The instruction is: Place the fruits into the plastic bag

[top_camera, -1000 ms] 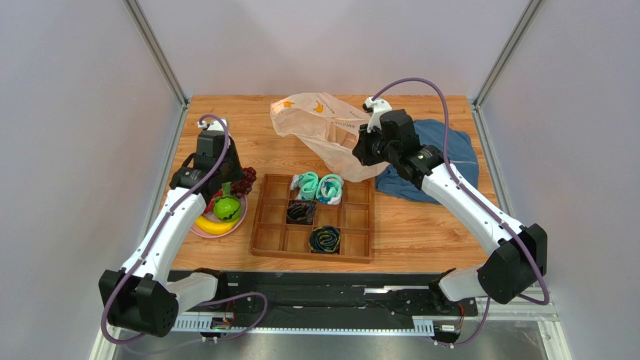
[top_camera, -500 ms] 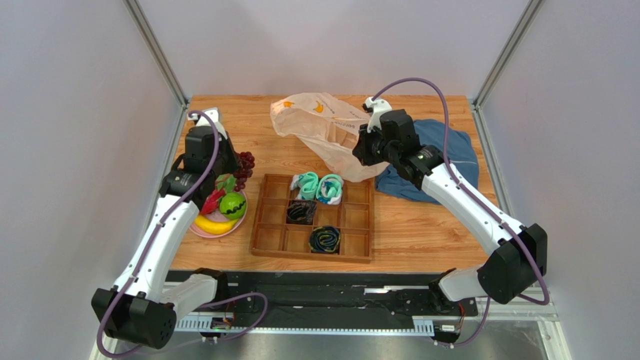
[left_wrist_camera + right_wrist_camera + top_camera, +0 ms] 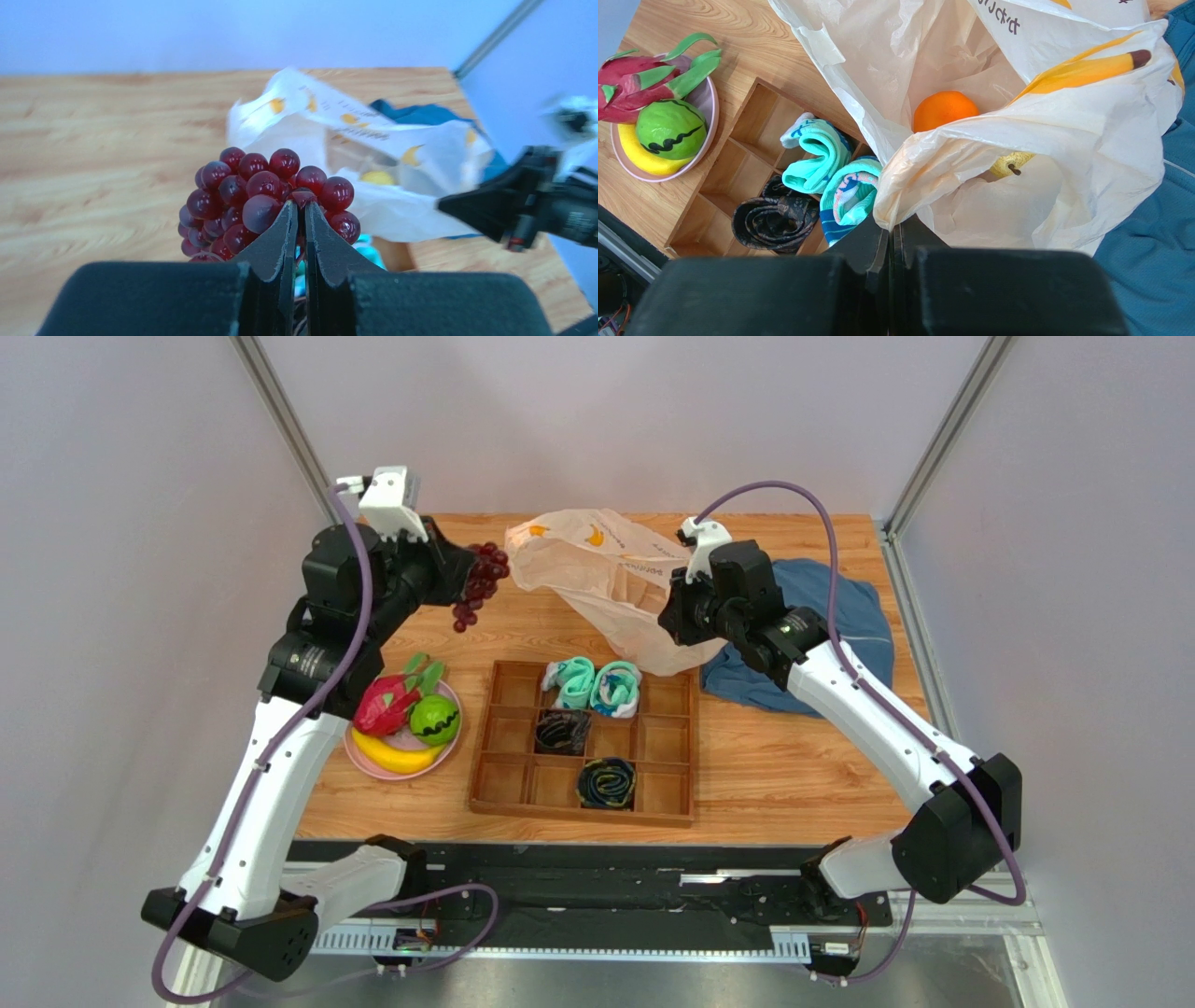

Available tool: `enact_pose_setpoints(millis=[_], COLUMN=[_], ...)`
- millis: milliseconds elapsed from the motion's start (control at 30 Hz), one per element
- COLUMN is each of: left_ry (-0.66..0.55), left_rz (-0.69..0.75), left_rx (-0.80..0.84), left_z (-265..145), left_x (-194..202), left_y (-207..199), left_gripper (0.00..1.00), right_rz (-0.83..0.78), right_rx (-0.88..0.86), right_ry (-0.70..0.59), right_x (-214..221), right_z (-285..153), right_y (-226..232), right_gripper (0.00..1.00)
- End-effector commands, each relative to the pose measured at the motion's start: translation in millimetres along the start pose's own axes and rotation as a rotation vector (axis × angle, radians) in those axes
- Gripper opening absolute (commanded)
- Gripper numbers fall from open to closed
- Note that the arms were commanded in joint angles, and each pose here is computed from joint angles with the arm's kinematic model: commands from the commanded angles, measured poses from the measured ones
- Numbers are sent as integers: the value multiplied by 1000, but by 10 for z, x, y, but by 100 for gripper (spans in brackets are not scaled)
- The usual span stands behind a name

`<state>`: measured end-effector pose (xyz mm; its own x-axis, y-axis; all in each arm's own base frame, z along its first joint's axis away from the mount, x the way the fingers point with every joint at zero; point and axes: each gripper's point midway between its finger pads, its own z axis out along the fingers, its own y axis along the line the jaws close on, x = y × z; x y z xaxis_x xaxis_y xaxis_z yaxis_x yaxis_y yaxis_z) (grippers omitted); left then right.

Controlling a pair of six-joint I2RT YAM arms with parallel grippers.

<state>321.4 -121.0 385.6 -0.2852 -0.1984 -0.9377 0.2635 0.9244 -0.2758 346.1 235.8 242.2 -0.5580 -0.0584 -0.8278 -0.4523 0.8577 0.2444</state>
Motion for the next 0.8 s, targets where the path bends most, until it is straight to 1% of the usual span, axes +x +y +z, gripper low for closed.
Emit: enact_pose_setpoints(millis=[0,33,100,133,200,267,300,333,400,433,467,500,533,600,667,700,767], left_ry=[-115,-107,-132,-141,-140,-114,-122,-102,-100,-81,-67,-83,-58,-66,-49,-62,-37], left_rz=[42,43,31,25,8,-2,-4,-7,-17,-20,-26,-30,-31,-36,-39,-41,-45], left_rx=[198,216,289,313,368,402,415,423,463,469,489,505,506,536,547,558,568], left_z=[-66,-6,-28,51,100,261,283,408,447,565,592,592,714,742,883,889,1016], left_x=[-509,-505,-610,-631,-630,-559,-604,-547,-590,-534,-509,-599,-520,-591,-524,-590,-506], left_y=[-618,-695,-935,-1017,-1189,-1327,-1382,-1433,-1577,-1621,-1693,-1753,-1785,-1886,-1956,-1999,-2060], left_gripper=[11,11,11,11,11,11,11,10,10,10,10,10,10,9,9,9,9], right_rz=[-7,-7,-4,-4,-5,-6,-4,-6,-7,-7,-7,-6,-7,-10,-9,-9,-9], right_rx=[-9,-12,-11,-11,-13,-12,-12,-11,-11,-12,-11,-9,-8,-6,-7,-7,-8], right_ry=[-69,-69,-68,-69,-72,-74,-74,-75,-75,-78,-78,-76,-76,-75,-79,-81,-78], right_x=[-209,-206,-204,-208,-211,-220,-220,-224,-224,-235,-231,-225,-226,-223,-237,-238,-226], right_z=[-108,-108,-108,-113,-121,-129,-129,-134,-139,-146,-149,-144,-144,-150,-157,-165,-168], right_y=[56,65,59,60,68,64,64,63,62,66,69,61,58,53,58,59,63], right_gripper=[4,4,4,4,4,4,4,4,4,4,4,4,4,4,4,4,4])
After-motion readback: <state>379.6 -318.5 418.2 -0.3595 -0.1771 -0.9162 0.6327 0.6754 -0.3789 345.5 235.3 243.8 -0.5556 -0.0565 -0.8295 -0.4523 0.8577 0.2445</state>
